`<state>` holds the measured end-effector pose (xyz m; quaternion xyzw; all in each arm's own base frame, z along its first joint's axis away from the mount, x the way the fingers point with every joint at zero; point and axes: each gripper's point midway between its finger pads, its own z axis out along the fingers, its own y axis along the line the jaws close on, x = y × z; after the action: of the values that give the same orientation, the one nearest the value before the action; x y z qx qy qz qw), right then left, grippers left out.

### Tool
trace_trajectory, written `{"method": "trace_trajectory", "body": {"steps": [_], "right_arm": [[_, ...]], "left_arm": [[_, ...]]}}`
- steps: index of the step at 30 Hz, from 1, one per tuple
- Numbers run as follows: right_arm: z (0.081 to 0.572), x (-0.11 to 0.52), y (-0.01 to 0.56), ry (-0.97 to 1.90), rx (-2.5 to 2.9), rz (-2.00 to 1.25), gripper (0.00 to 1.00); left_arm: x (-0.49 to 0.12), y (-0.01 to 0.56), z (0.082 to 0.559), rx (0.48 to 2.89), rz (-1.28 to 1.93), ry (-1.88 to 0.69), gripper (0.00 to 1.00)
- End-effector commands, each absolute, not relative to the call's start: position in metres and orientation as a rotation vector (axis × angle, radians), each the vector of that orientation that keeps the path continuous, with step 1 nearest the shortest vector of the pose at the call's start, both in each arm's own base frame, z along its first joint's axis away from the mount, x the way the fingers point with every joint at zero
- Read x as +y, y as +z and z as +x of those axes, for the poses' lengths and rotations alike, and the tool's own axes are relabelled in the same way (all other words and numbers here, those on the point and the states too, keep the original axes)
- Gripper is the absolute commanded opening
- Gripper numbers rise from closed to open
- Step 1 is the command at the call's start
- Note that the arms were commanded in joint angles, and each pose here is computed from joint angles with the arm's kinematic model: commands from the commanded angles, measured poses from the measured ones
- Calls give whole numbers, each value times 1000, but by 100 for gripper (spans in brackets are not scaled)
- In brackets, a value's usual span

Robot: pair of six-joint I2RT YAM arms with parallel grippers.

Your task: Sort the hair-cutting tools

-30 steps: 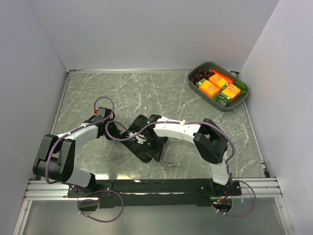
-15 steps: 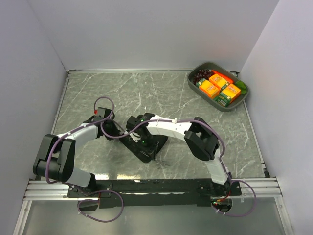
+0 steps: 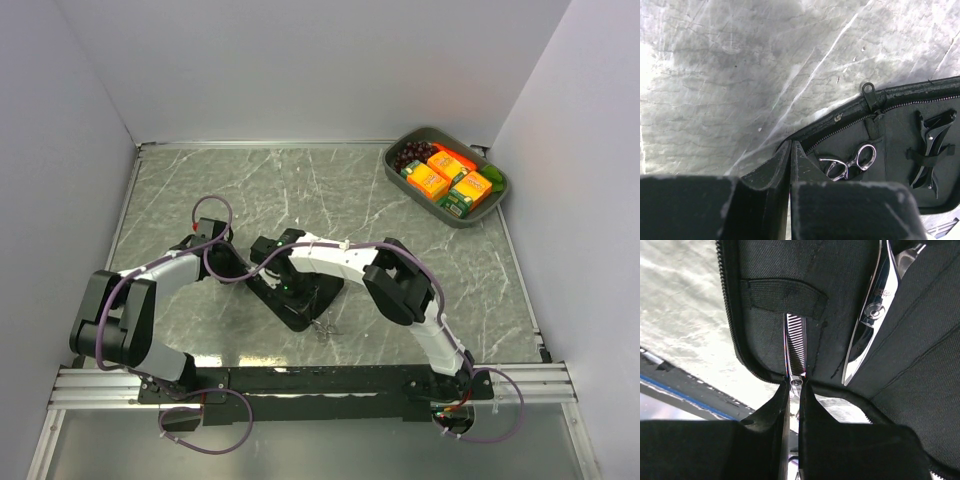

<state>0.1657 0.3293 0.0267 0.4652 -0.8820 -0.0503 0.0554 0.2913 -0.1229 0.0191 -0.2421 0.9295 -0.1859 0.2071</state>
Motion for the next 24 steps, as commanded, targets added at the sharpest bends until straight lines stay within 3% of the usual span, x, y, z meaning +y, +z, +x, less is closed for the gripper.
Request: {"method": "trace_trajectory", "body": {"steps": [1,9,24], "right_arm": [[184,329,32,-60,-2745,1485,0],[192,349,32,-127,-2810,1479,0],[219,422,26,-523,-3006,1507,0]], "left_arm": [[-127,-1,271,2686,-659,-498,8],[-129,-2,270,2690,-656,-513,8],[-128,-1,268,2684,-654,-514,7]]}}
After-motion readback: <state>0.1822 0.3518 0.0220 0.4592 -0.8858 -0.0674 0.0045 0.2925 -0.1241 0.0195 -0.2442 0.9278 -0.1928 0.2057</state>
